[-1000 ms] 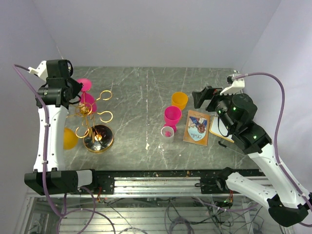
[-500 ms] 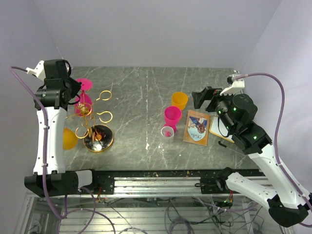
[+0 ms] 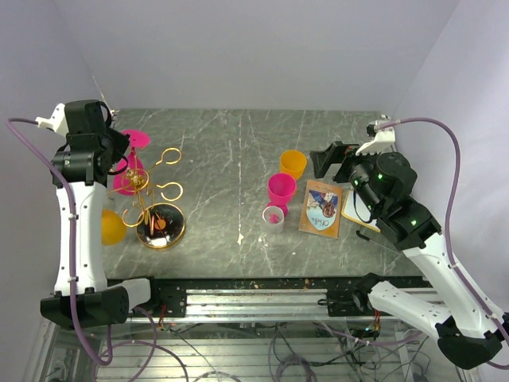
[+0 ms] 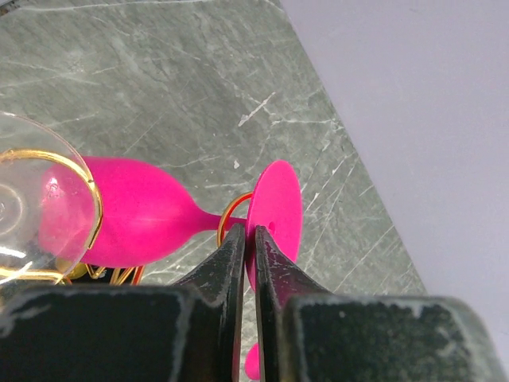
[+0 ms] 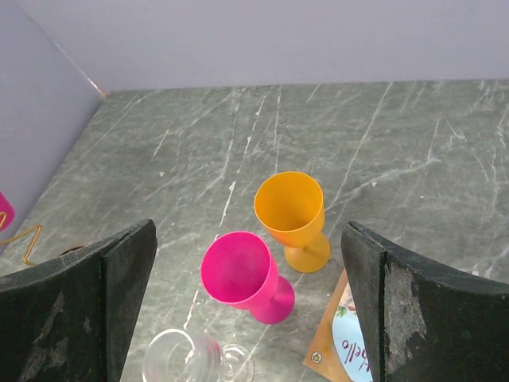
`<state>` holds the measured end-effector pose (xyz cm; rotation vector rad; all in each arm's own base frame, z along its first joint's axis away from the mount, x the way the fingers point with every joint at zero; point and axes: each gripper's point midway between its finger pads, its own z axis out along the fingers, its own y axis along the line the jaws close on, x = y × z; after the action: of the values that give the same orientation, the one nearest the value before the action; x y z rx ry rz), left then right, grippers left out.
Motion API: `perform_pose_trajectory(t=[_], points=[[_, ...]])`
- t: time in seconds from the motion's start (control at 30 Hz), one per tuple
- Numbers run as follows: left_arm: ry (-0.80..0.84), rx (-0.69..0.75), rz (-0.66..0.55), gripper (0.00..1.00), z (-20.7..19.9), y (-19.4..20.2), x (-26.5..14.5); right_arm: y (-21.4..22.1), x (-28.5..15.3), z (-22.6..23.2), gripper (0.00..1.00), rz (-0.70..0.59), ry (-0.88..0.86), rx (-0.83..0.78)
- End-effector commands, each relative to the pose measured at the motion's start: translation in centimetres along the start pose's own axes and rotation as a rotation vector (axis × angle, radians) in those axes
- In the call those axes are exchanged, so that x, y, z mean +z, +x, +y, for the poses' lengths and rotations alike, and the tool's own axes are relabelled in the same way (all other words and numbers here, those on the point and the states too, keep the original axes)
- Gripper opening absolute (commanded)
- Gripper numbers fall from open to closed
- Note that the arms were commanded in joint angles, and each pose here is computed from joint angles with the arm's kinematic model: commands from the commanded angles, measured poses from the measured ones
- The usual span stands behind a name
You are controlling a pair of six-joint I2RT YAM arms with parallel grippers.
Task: Take the wine glass off the wine glass rack
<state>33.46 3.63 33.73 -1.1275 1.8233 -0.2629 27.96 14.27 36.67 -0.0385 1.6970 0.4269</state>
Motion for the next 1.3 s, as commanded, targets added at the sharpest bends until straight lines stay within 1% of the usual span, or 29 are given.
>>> perform_pose_trajectory(t=[0.0, 0.23, 0.5, 0.77, 1.07, 1.27], points=[[0.025, -0.042, -0.012, 0.07, -0.4, -0.7, -0.2, -0.3, 0.0, 0.5, 1.00, -0.009, -0.019, 0.012], [0.072, -0.098, 0.034, 0.07, -1.1, 0.0, 0.0, -0.2, 0.1, 0.4, 1.00, -0.007, -0.011, 0.008], [0.104, -0.187, 0.020, 0.07, -0.9, -0.2, -0.9, -0.1, 0.1, 0.5, 1.00, -0.003, -0.013, 0.007], [0.105, -0.283, 0.026, 0.07, 0.1, 0.5, -1.5, -0.1, 0.0, 0.4, 1.00, -0.004, -0.012, 0.007], [0.153, -0.319, 0.081, 0.07, -0.2, 2.0, -1.6, 0.1, 0.1, 0.5, 1.00, 0.000, -0.018, 0.006], [0.168, -0.343, 0.071, 0.07, 0.2, 2.2, -2.4, 0.0, 0.0, 0.5, 1.00, -0.006, -0.015, 0.006]])
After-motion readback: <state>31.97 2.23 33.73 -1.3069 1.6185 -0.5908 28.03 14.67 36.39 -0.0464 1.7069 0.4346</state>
